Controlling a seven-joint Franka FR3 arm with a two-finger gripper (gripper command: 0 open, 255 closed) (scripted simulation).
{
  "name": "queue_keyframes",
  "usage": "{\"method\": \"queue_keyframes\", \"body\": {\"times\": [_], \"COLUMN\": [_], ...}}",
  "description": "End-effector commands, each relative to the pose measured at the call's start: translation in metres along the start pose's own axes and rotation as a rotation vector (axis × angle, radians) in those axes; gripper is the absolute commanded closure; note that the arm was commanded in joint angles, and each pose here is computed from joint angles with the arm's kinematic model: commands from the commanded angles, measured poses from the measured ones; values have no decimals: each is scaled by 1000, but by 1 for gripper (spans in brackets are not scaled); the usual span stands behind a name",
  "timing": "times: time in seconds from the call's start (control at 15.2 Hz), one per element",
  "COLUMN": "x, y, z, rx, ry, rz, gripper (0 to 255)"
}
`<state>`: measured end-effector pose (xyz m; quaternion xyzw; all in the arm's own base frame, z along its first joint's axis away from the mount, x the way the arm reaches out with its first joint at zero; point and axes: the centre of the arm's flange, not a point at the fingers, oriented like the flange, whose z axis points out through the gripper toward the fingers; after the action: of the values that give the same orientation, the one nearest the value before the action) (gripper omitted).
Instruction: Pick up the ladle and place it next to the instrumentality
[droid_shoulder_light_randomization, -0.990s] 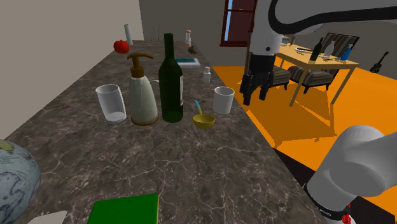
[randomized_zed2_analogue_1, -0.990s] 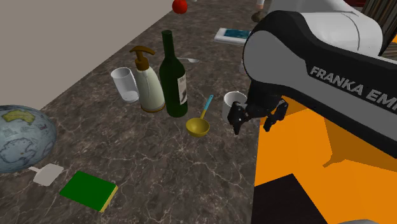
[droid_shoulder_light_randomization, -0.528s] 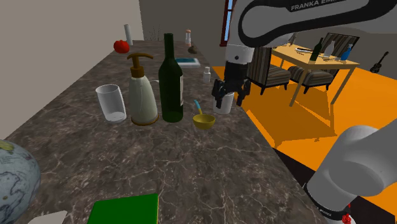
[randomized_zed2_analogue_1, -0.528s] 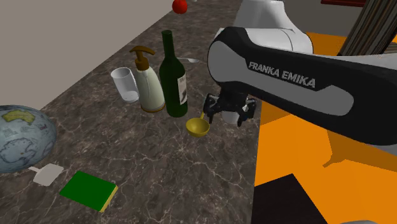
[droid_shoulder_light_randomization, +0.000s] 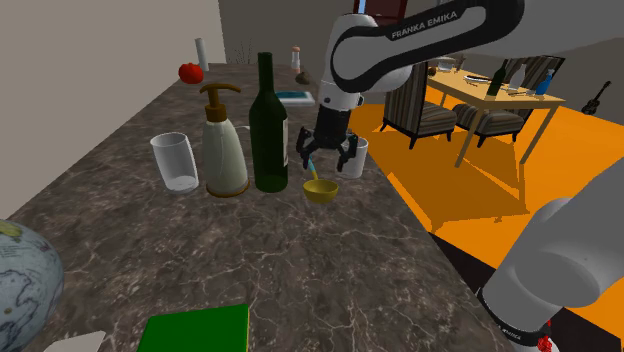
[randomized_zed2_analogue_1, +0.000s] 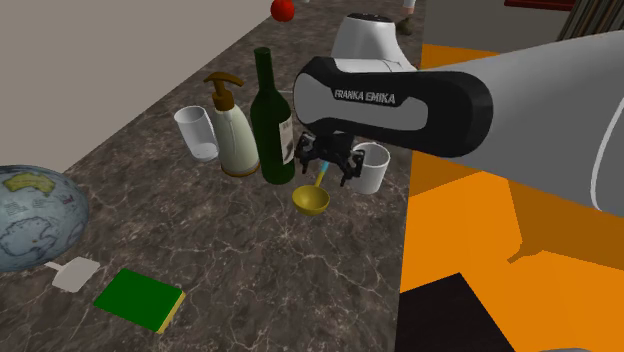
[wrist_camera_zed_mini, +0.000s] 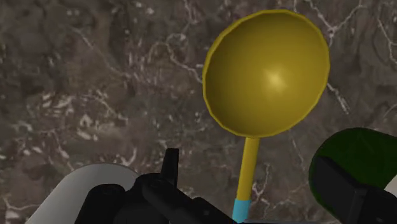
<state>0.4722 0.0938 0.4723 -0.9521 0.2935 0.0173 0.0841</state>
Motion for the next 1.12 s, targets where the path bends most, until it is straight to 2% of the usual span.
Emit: {"method": "queue_keyframes", "body": {"times": [0.0, 0.46, 0.92, 0.99, 1.06], "x": [9, 9, 9, 9, 9], "y": [-8, -9, -9, -9, -9], "z": [10, 44, 44, 44, 44], "rx": [9, 9, 9, 9, 9], "ry": [6, 6, 6, 6, 6], "rz": [30, 30, 30, 30, 30], "gripper": [0, 0, 0, 255, 255]}}
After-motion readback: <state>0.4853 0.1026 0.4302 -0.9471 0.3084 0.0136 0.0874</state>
